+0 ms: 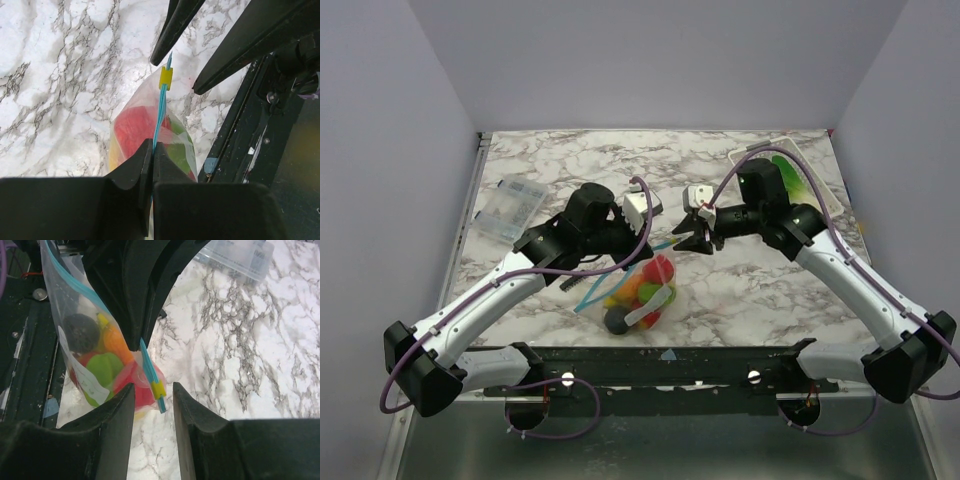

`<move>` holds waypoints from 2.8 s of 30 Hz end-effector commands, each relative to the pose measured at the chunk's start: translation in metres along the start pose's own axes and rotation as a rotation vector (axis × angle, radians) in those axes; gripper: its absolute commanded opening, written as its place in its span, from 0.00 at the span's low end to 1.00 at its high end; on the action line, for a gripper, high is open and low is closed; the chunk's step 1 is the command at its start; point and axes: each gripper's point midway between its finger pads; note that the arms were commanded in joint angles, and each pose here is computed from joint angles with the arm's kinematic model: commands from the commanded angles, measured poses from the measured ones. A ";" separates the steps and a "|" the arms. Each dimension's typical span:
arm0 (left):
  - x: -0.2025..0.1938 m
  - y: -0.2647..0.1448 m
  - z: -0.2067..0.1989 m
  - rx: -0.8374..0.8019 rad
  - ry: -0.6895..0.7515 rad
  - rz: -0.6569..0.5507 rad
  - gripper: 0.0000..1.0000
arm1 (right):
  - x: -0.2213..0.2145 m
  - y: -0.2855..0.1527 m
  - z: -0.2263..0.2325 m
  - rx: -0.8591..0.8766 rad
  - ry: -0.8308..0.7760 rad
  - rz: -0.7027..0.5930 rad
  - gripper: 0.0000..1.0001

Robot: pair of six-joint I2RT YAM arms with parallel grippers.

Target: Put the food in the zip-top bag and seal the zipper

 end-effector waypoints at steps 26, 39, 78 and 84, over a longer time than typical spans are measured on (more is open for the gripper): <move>0.013 -0.003 -0.009 -0.020 0.055 -0.014 0.00 | 0.003 0.015 0.010 0.090 -0.011 0.010 0.07; 0.015 -0.003 -0.014 -0.050 0.066 -0.037 0.00 | 0.027 0.043 0.024 0.152 0.017 -0.165 0.08; 0.003 -0.002 -0.013 -0.065 0.100 -0.032 0.00 | -0.021 -0.003 0.011 -0.134 0.147 0.223 0.60; 0.003 -0.003 -0.014 -0.069 0.103 -0.034 0.00 | -0.024 0.008 0.001 -0.100 0.106 0.240 0.38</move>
Point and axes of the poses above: each gripper's point midway between its finger pads, its own y axis out along the fingers, its own z axis along the line the jaws close on, x = y × z, and after that the axes turned 9 degrees about -y, right-handed
